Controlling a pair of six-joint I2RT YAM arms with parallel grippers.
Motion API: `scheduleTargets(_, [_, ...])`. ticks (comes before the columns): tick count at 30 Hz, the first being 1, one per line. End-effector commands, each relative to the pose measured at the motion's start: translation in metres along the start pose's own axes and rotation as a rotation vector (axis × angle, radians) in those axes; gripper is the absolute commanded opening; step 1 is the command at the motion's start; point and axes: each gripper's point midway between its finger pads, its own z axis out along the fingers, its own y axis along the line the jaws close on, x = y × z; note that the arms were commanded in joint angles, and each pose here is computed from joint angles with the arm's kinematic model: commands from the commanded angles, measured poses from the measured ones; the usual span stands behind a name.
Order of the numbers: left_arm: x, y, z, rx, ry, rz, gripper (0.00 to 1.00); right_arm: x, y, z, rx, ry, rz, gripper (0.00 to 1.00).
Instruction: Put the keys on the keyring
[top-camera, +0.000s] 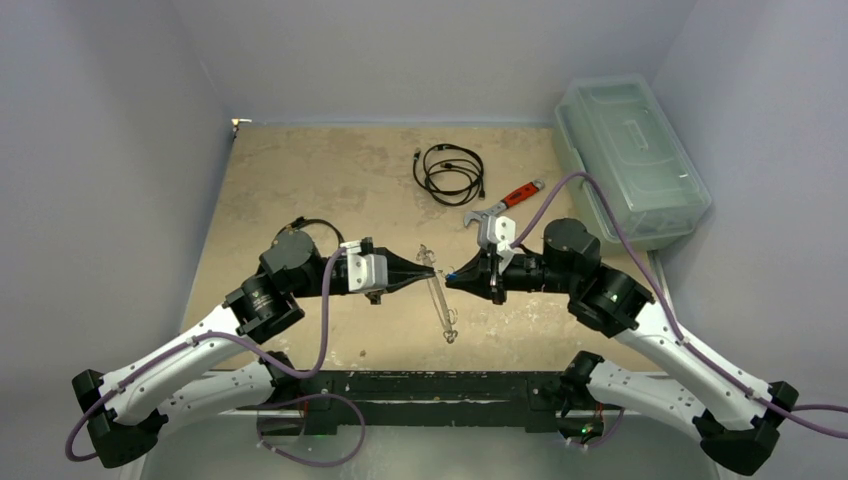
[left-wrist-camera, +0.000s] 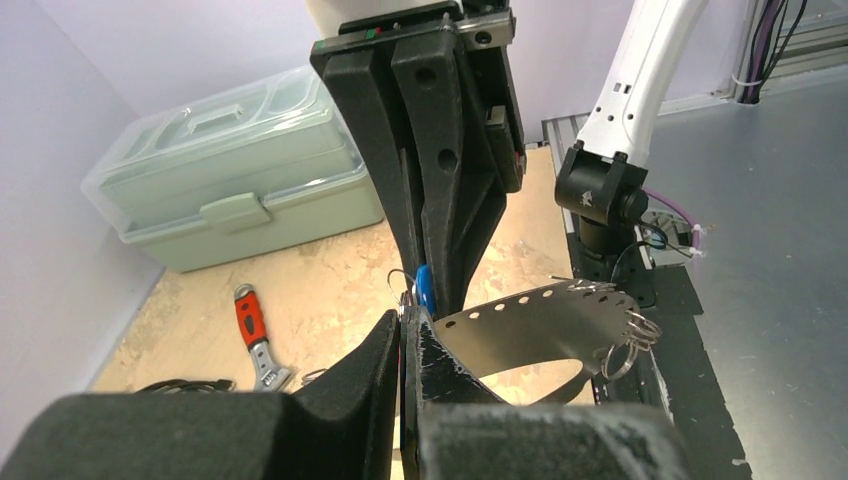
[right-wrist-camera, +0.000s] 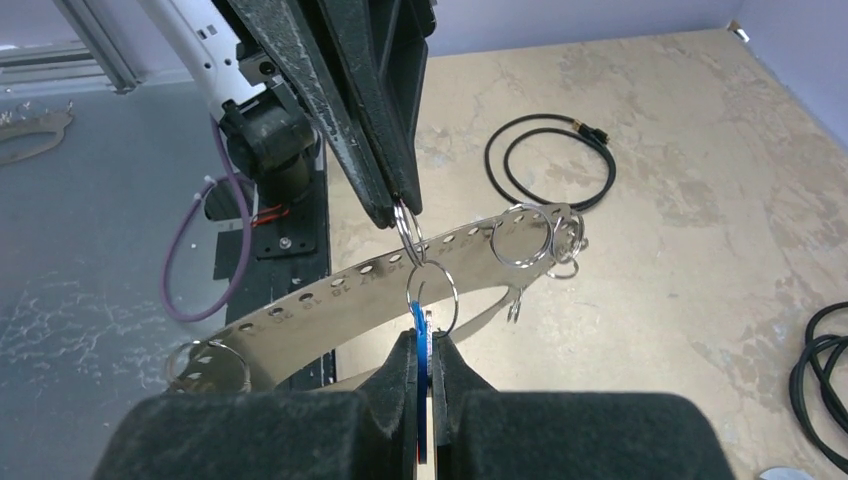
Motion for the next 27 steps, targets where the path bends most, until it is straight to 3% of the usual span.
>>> scheduleTargets(1, [-0.027,0.004,-0.004,-0.018,-0.072,0.046,0.00,0.003,-0.010,0.007,0.034,-0.001,0.010,0.00])
scheduleTargets(13, [-0.011,0.006,-0.004,-0.033,-0.030,0.052,0.00,-0.007,-0.019,0.017,0.028,0.046,0.001,0.00])
scheduleTargets(18, [0.006,0.029,-0.009,-0.167,0.029,0.070,0.00,-0.005,-0.022,0.011,0.053,0.105,0.016,0.00])
scheduleTargets(19, [0.006,0.033,-0.010,-0.191,0.032,0.072,0.08,-0.005,-0.022,0.010,0.055,0.115,0.021,0.00])
scheduleTargets(22, [0.012,0.042,-0.013,-0.251,0.056,0.062,0.54,0.000,-0.026,0.008,0.074,0.159,0.033,0.00])
scheduleTargets(25, [0.012,0.049,-0.018,-0.303,0.062,0.038,0.82,0.008,-0.032,0.009,0.101,0.206,0.039,0.00])
scheduleTargets(27, [0.011,0.053,-0.022,-0.337,0.059,0.034,0.88,0.011,-0.035,0.011,0.107,0.229,0.044,0.00])
